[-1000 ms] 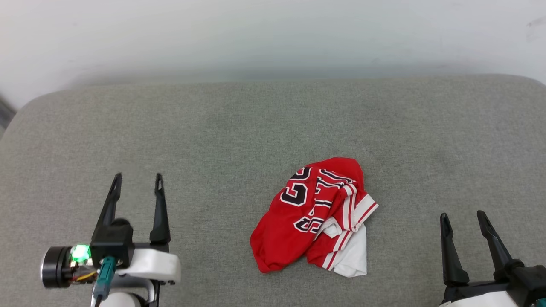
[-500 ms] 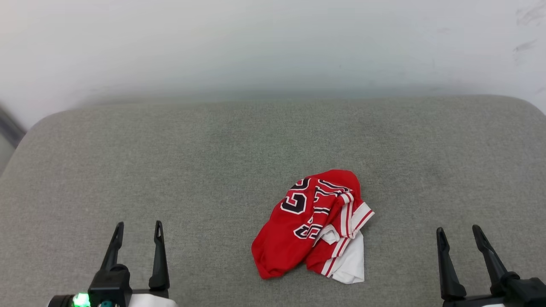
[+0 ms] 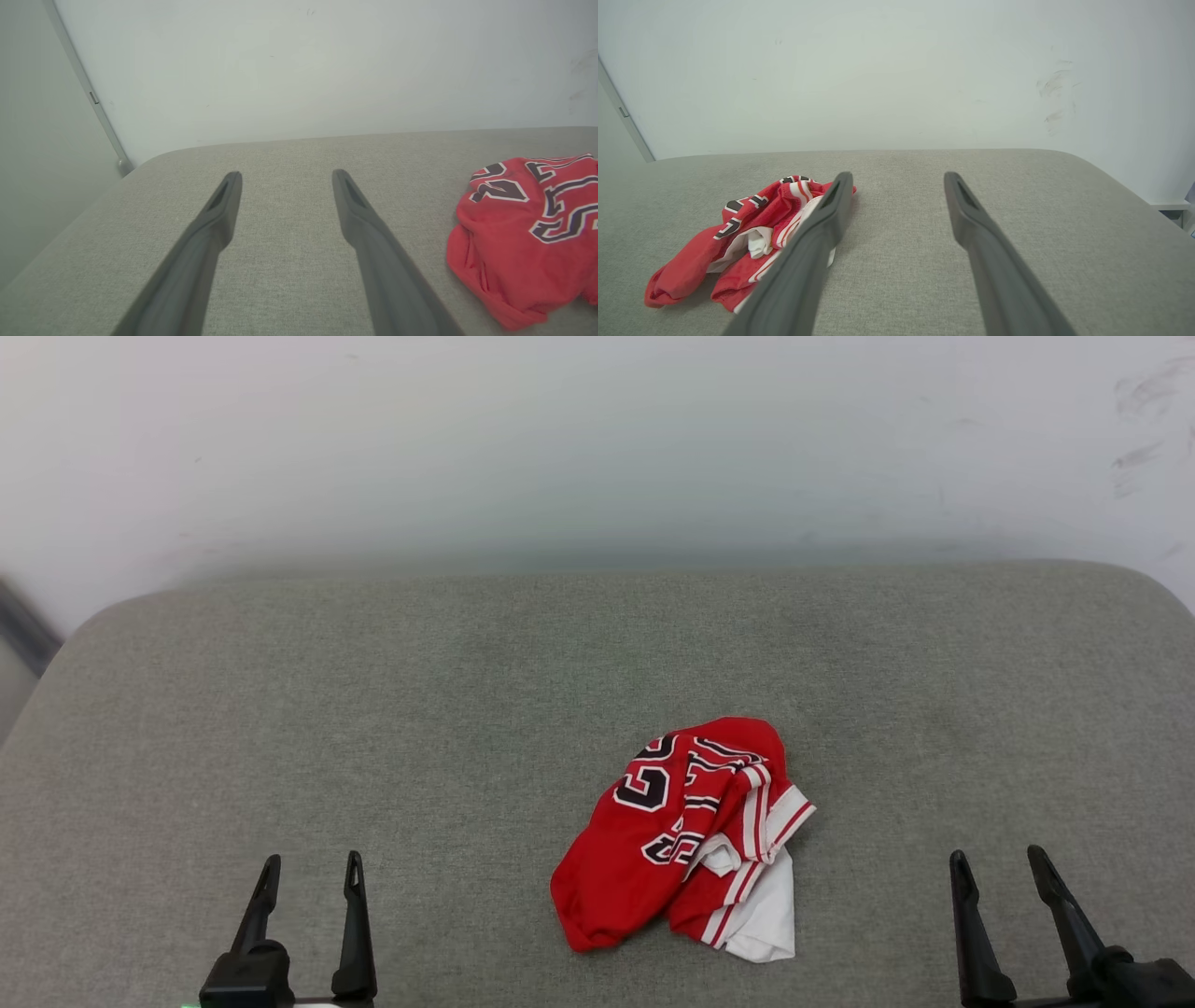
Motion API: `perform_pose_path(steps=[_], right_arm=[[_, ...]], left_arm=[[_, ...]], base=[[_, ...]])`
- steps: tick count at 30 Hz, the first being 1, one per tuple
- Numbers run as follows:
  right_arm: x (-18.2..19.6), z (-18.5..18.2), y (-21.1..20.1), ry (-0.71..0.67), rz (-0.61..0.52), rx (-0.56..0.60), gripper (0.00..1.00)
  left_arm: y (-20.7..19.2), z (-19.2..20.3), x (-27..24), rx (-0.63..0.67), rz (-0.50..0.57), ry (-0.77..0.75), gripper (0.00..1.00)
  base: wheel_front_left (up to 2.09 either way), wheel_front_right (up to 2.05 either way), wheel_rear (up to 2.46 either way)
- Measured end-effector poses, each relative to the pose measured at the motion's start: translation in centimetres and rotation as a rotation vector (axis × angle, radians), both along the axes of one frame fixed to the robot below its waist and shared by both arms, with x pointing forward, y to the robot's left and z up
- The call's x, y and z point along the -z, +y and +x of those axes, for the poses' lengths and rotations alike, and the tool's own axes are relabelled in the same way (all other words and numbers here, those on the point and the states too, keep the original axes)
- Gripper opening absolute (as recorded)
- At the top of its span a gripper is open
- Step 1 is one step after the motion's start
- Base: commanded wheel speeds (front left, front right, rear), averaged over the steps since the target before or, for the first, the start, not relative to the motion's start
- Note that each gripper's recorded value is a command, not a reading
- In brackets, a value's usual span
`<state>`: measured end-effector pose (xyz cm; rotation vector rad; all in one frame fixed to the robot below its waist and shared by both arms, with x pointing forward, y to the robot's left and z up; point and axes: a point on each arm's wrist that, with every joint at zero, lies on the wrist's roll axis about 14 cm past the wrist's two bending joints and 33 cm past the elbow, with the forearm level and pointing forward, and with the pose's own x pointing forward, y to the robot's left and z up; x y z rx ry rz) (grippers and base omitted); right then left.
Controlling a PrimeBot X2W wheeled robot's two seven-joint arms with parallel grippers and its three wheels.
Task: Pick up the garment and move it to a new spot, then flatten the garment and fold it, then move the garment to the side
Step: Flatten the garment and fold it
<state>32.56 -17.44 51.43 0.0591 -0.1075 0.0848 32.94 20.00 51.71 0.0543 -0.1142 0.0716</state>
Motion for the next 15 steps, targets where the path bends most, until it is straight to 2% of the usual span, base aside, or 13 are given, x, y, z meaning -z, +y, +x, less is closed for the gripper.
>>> perform_pose_path(steps=[15], right_arm=[[-0.14, 0.14, 0.09, -0.004, 0.013, -0.003, 1.00]], left_arm=[[0.22, -0.12, 0.36, -0.002, -0.016, 0.009, 1.00]], base=[[0.00, 0.00, 0.00]])
